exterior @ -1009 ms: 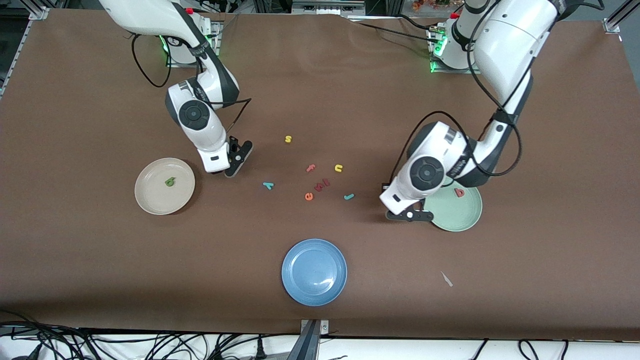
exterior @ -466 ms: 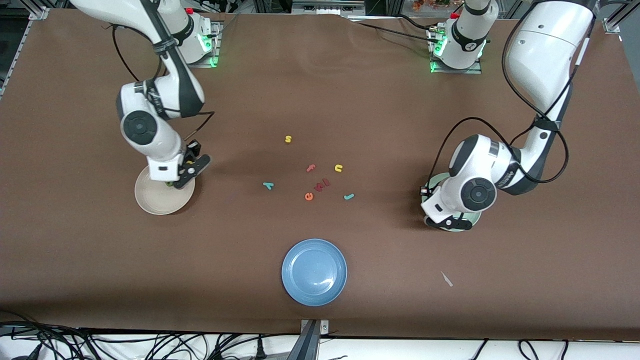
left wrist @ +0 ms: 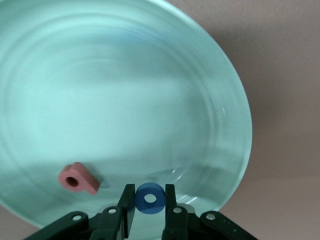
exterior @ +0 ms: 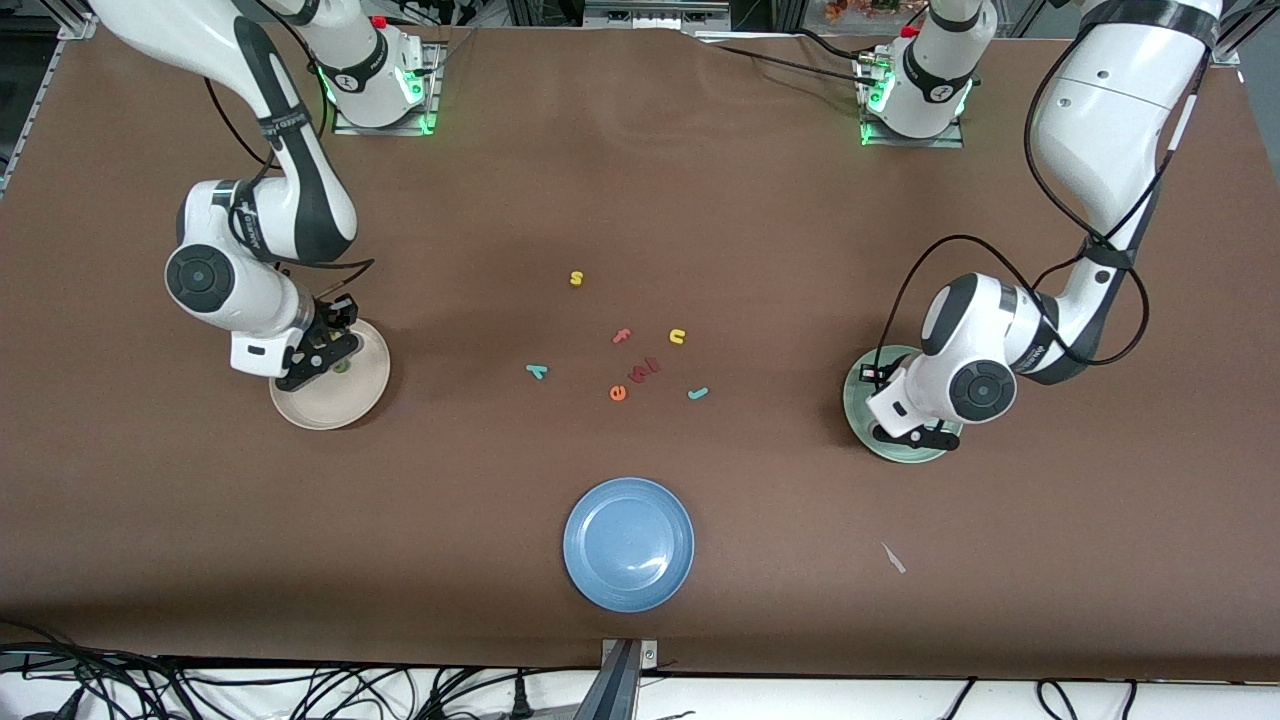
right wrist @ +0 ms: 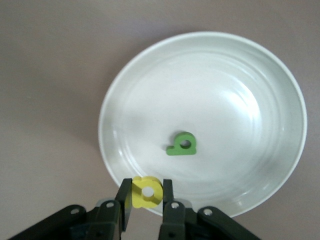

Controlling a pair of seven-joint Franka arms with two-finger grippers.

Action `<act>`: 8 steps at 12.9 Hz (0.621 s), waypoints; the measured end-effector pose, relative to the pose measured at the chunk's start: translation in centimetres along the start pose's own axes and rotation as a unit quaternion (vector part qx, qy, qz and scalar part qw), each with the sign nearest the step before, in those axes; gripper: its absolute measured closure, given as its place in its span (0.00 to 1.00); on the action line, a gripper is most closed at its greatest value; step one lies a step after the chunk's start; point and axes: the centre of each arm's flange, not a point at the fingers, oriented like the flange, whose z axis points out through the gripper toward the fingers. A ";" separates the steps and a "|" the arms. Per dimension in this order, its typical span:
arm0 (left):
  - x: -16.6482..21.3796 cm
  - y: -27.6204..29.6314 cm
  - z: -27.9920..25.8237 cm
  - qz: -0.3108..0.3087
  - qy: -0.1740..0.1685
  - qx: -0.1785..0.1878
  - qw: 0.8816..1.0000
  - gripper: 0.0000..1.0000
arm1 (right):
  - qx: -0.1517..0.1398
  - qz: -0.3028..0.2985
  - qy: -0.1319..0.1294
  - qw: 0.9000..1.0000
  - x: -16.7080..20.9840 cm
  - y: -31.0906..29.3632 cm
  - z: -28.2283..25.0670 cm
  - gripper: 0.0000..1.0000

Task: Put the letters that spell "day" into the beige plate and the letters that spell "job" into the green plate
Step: 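Drop the d on the beige plate while the left gripper drops o on green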

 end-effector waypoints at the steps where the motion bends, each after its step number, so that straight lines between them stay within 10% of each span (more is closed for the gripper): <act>1: -0.1 0.1 0.3 0.001 0.000 -0.001 1.000 0.75 | 0.001 0.005 -0.002 1.000 -0.1 0.5 0.6 0.66; 4: -0.1 0.2 0.3 0.002 0.002 -0.002 1.000 0.74 | 0.004 0.006 -0.003 1.000 0.0 0.3 0.7 0.32; 8: -0.1 0.1 -0.1 0.004 0.007 -0.002 1.000 0.37 | 0.010 0.012 0.002 1.000 1.0 -1.9 -0.7 0.00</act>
